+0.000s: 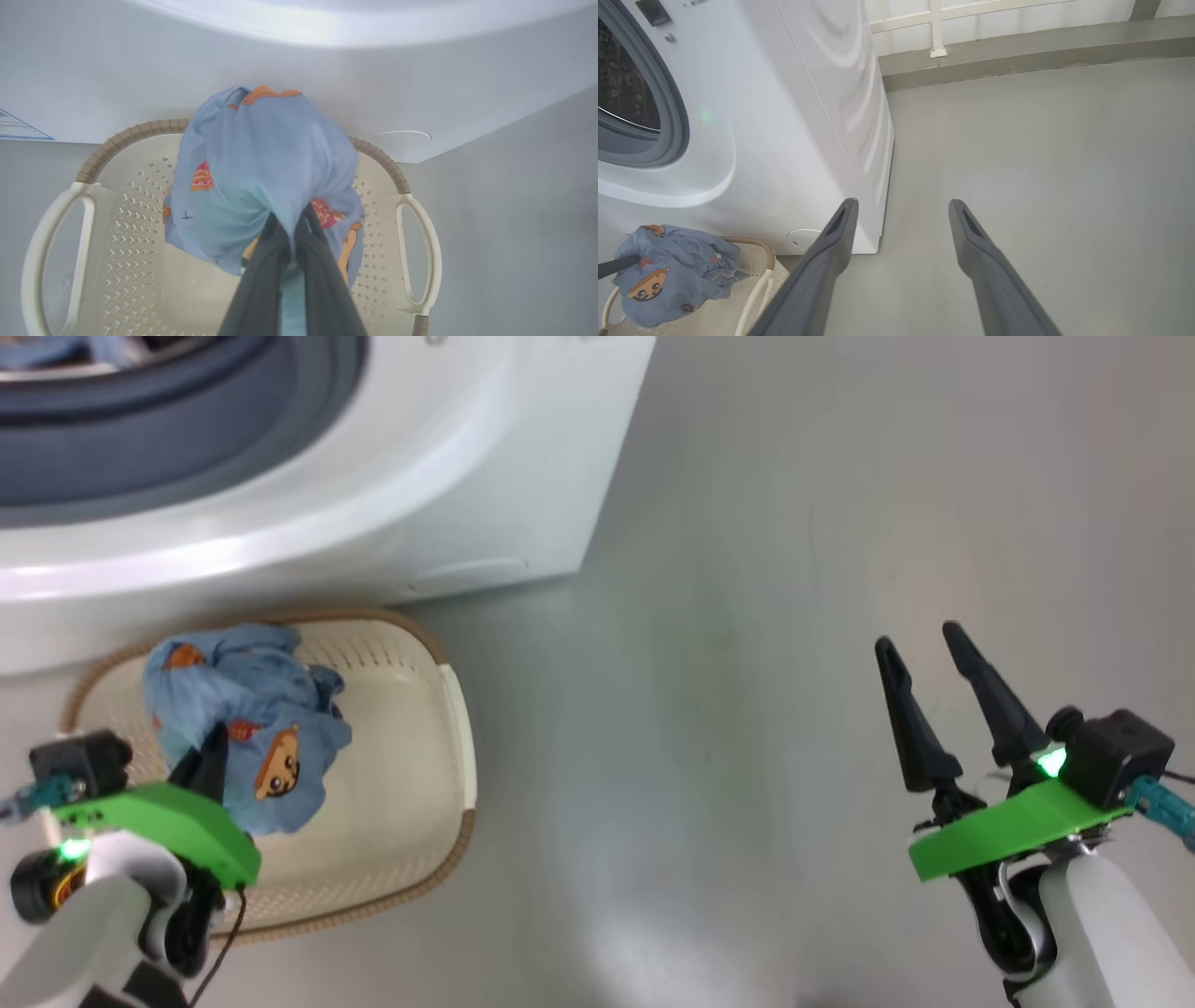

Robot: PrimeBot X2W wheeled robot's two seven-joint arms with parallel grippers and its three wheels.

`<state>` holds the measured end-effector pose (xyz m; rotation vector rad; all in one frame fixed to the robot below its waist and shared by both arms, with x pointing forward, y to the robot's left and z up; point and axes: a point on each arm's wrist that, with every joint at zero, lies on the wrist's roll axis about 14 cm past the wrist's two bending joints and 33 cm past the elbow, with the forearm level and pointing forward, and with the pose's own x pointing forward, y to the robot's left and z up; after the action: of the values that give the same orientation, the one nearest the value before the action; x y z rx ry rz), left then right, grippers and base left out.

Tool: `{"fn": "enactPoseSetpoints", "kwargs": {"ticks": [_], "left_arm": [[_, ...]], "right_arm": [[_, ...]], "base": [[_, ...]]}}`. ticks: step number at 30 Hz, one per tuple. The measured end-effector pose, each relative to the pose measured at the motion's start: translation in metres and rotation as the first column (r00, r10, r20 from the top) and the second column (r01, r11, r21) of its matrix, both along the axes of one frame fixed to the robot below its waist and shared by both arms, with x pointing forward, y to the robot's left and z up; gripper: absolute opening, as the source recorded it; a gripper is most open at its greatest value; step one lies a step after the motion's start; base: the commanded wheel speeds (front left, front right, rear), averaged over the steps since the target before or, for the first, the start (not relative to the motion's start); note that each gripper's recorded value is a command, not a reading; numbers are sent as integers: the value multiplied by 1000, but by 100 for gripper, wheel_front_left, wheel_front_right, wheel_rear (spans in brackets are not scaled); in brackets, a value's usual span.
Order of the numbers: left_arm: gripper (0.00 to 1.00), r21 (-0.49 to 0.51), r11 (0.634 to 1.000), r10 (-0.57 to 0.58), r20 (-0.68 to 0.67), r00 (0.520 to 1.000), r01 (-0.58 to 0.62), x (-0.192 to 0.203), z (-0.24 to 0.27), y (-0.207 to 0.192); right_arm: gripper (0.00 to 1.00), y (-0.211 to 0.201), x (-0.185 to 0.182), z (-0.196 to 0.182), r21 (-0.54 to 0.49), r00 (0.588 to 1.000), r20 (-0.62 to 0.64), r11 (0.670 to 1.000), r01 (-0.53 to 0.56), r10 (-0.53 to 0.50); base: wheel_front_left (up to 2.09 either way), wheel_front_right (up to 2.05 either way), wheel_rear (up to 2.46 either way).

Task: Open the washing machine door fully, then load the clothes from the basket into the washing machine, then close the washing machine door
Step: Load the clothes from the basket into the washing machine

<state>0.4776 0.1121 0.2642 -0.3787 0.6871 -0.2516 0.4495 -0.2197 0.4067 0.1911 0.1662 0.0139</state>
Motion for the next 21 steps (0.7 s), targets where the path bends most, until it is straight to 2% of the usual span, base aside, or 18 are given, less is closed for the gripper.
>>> {"fn": "enactPoseSetpoints", "kwargs": {"ticks": [9, 21], "left_arm": [[0, 51, 996, 56, 179, 982, -66, -10, 62, 31], [0, 63, 987, 106, 444, 889, -149, -31, 149, 52]], "right_arm": [[100, 2, -24, 31, 5, 998, 55, 1000, -7, 7], [100, -9, -57, 61, 5, 993, 117, 1000, 22, -23]], "base": [[0, 0, 0], [0, 0, 0]]}}
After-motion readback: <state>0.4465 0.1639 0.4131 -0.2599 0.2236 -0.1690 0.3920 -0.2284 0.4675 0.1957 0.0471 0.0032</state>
